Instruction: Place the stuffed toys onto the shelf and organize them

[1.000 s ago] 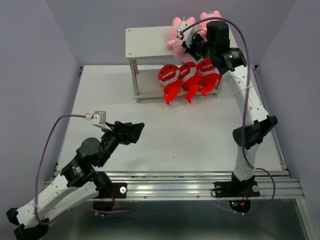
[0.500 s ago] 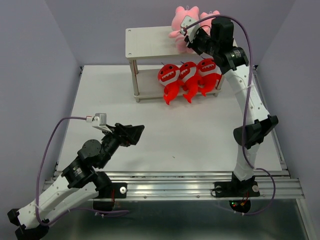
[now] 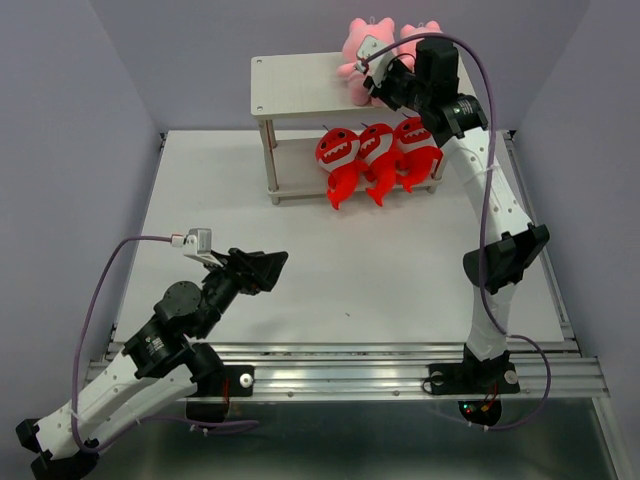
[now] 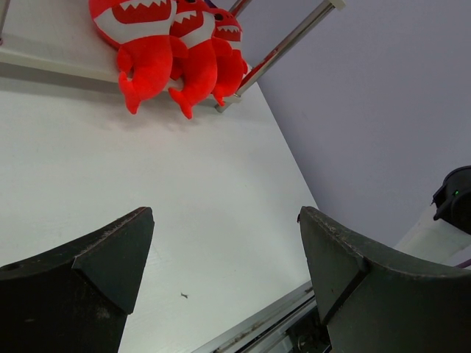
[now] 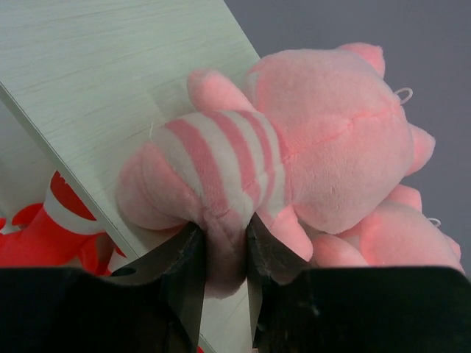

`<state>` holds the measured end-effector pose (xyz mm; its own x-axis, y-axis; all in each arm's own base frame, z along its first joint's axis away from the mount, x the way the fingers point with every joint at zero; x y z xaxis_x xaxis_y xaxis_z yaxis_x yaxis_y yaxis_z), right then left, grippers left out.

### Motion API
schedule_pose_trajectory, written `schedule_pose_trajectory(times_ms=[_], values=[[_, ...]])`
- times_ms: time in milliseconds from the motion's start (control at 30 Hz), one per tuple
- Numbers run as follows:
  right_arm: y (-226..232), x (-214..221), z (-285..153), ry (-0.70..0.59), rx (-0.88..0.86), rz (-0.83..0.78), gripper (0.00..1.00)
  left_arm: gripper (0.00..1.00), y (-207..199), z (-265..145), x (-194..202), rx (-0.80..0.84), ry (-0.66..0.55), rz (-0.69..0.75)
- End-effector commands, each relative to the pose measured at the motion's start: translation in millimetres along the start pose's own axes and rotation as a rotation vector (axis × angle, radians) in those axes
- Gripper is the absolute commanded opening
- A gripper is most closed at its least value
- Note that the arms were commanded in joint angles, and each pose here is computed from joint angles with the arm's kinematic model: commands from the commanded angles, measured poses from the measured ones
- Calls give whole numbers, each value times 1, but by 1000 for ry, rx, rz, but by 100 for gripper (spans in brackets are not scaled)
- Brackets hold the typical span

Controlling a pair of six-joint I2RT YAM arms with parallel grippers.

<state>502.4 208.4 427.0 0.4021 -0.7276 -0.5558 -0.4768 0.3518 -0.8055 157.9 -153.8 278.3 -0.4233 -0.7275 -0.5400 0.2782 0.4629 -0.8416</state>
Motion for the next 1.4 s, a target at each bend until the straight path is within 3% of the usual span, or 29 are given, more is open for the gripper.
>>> schedule_pose_trajectory(times_ms=[0, 267, 967, 1033, 1067, 1200, 1367], values=[[-20, -10, -12, -26, 69, -26, 30, 91, -6, 0, -3, 37, -20, -19], [-26, -19, -22, -48, 87, -21, 50, 91, -6, 2, -1, 42, -15, -25], [-46, -57, -73, -140, 145, 17, 80, 91, -10, 0, 0, 57, 3, -26], [-45, -64, -84, -154, 143, 66, 89, 91, -14, 0, -4, 55, -1, -11], [-50, -73, -99, -170, 162, 81, 100, 91, -12, -1, -4, 40, -1, 10], [-33, -79, -137, -171, 146, 213, 100, 92, -18, -1, -15, 20, -14, 64], [7, -51, -182, -59, 161, 398, 100, 96, -21, -2, -24, 2, -38, 111]])
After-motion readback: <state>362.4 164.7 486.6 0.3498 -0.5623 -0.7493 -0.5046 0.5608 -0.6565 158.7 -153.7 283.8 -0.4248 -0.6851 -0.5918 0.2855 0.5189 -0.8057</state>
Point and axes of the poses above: each gripper's point midway between its finger pads, its own z axis out along the fingers, its own y axis along the line the jaws close on, x = y × z, the point moved 3 cm from there along -z, back along the fingers, and after that the axes turned 15 degrees about -z, right-handed, at the moved point
